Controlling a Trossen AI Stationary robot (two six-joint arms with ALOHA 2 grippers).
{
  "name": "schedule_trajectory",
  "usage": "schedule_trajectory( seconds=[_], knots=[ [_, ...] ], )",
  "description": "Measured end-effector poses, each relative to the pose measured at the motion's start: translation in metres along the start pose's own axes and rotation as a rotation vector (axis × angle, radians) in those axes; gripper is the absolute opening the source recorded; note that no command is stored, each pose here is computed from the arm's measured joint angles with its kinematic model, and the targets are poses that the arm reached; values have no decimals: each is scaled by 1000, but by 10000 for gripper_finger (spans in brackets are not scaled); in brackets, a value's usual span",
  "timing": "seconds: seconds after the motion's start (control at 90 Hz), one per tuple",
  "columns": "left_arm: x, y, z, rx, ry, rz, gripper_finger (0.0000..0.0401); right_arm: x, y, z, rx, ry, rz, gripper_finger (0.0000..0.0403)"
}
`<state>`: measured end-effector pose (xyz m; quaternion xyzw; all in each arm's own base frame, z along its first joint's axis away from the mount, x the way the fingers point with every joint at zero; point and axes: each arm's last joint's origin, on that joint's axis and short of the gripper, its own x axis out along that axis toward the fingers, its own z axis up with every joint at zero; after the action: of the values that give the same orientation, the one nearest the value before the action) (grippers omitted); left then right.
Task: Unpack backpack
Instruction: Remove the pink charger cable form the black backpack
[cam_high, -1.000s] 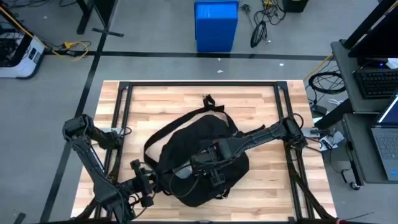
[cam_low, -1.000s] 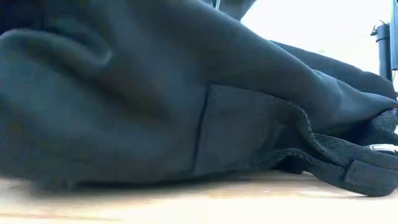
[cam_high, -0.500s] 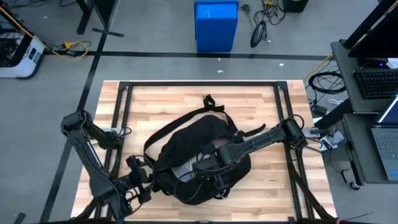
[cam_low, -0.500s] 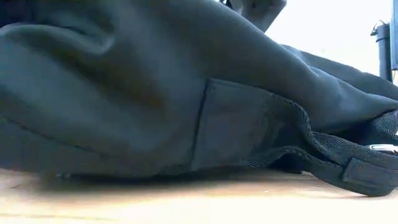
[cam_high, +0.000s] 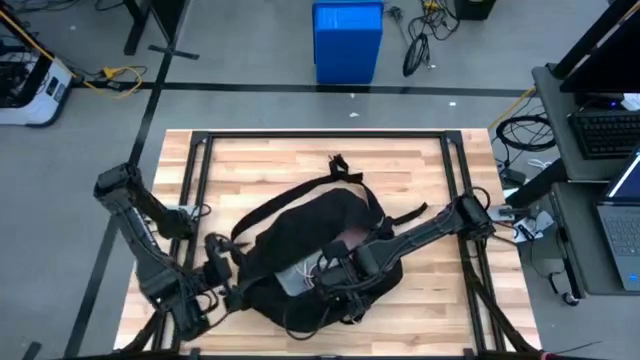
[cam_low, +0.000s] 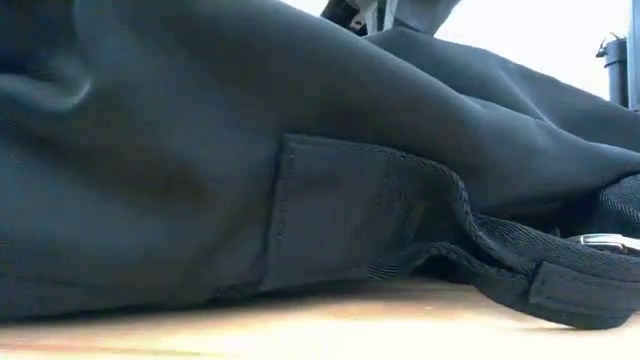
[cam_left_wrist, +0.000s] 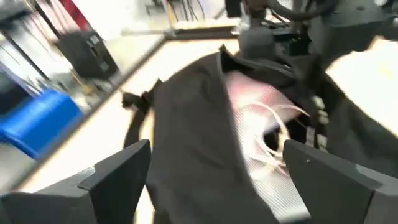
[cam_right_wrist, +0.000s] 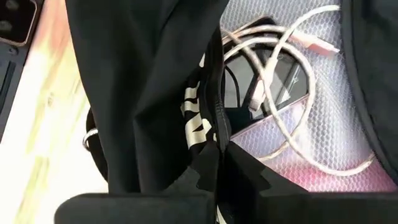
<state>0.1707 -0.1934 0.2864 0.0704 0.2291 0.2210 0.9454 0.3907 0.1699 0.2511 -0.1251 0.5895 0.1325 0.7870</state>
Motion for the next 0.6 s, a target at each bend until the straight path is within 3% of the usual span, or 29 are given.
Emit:
schedule_trajectory(
  seconds=[0.267,0.6],
  knots=[
    [57,-13,12,90,70,11,354,0,0,0,-5,-4,0,0],
    [118,-27,-12,134,284,30,354,0,1,-1,4,8,1,0]
  ],
)
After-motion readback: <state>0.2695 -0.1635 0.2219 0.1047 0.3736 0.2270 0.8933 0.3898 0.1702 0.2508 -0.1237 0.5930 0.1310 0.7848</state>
